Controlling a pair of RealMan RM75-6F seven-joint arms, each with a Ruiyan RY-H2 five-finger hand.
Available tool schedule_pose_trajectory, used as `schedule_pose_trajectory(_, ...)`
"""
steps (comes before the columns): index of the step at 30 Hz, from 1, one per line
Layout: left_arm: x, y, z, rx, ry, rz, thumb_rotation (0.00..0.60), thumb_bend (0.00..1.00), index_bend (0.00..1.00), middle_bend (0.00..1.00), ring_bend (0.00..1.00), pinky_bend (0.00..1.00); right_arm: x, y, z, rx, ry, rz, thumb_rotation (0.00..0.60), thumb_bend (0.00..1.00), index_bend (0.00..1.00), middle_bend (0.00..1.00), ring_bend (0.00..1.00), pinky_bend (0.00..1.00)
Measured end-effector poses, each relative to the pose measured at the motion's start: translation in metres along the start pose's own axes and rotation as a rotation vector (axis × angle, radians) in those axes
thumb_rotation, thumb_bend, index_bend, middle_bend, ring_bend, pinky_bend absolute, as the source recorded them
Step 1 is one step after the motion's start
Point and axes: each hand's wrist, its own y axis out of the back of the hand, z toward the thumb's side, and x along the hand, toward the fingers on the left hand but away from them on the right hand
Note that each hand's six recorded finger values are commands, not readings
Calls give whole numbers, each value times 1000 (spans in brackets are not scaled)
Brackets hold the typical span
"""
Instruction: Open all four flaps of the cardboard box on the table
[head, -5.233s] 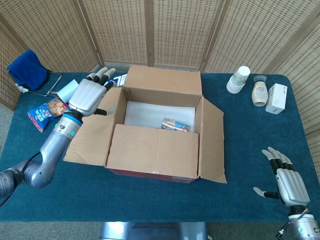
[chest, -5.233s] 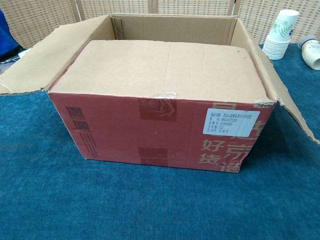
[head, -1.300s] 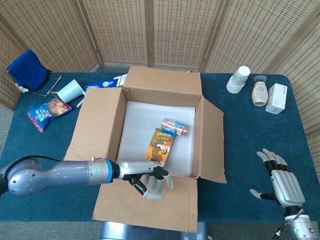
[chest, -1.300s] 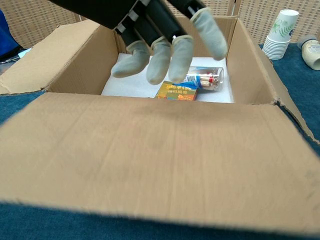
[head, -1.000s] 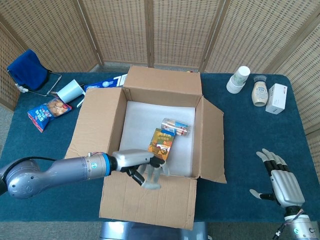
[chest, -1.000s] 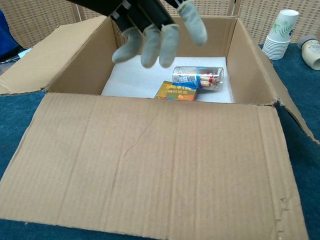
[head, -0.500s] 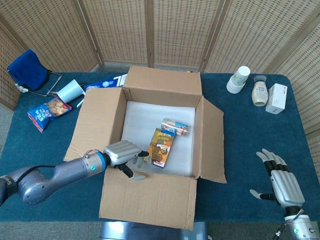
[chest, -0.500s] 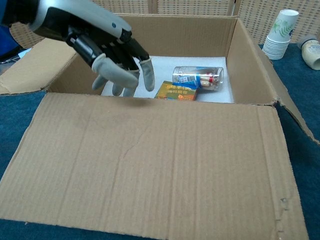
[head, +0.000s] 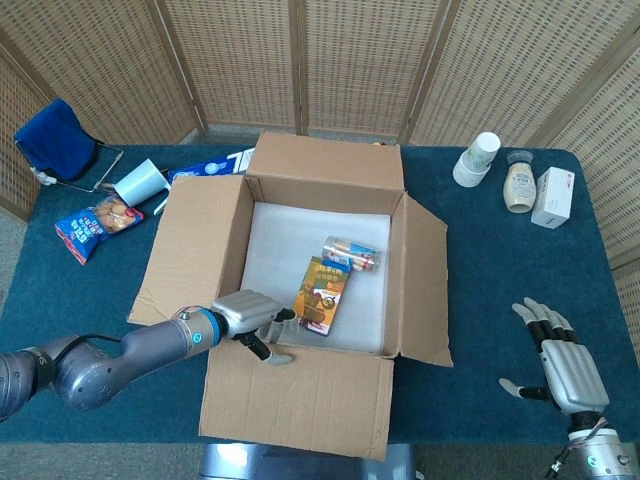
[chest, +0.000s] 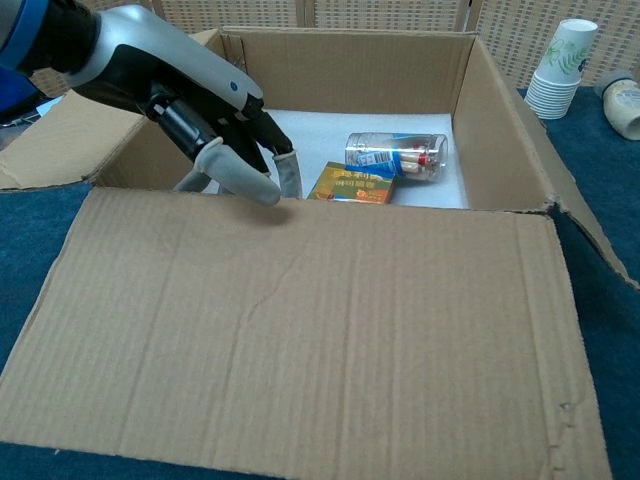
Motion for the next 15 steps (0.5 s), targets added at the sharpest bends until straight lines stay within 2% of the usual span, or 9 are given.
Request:
schedule_pose_trajectory(8, 0, -8, 15, -69, -35, -69, 318, 142, 255, 496, 496, 618, 1, 1, 0, -2, 0, -3, 600, 0, 0, 0, 0, 11)
schedule_pose_trajectory(15, 2, -7, 20, -71, -61, -75, 318, 141, 255, 495, 495, 617, 1, 1, -1, -4, 0, -3, 600, 0, 0, 0, 0, 11)
